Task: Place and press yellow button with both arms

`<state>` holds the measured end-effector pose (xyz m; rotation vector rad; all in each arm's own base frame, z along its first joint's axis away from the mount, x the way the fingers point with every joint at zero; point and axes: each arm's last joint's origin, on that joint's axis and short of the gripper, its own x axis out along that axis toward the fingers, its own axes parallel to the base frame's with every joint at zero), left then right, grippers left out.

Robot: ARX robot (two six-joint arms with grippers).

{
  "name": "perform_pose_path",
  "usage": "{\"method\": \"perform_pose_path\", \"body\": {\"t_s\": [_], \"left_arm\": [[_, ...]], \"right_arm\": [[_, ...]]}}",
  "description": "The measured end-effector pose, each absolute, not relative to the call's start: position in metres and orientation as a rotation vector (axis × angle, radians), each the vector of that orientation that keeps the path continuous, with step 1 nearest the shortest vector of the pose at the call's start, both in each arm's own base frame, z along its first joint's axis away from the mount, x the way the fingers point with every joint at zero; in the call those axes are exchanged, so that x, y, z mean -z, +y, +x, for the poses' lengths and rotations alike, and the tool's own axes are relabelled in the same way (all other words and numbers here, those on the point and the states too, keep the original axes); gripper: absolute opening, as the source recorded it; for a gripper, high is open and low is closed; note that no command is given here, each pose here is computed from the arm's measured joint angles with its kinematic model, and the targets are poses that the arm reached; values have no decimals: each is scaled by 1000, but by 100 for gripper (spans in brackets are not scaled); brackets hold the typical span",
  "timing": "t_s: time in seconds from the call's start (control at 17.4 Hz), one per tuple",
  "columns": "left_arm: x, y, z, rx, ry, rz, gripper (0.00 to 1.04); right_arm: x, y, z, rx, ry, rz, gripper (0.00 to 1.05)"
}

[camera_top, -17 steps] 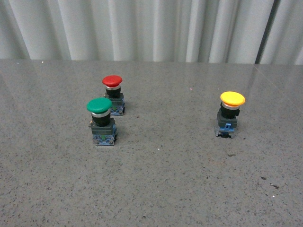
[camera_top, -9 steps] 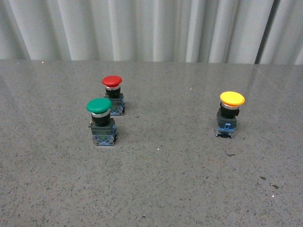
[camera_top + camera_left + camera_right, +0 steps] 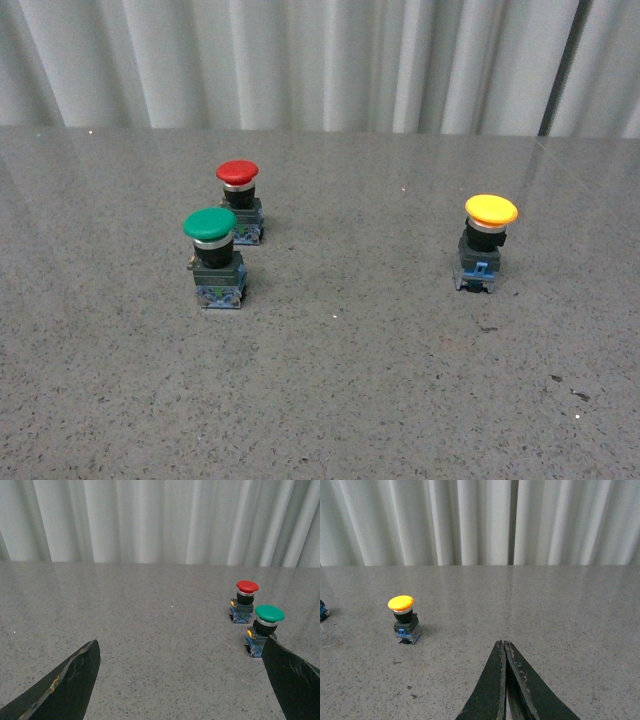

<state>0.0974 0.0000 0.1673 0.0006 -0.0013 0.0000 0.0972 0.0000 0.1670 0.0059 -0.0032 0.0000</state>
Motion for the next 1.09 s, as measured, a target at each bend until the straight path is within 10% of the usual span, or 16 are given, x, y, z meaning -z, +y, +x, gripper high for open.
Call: {"method": "perform_pose_path", "body": {"t_s": [0.23,0.75,1.09], "left_arm": [[-167,0,97,0,-1,1,98],[-167,0,97,0,-1,1,98],[-167,0,97,0,-1,1,98]], "right_arm": [[-167,0,97,0,-4,6,2],[-167,0,97,0,-4,6,99],[-167,0,97,0,-4,6,98]]}}
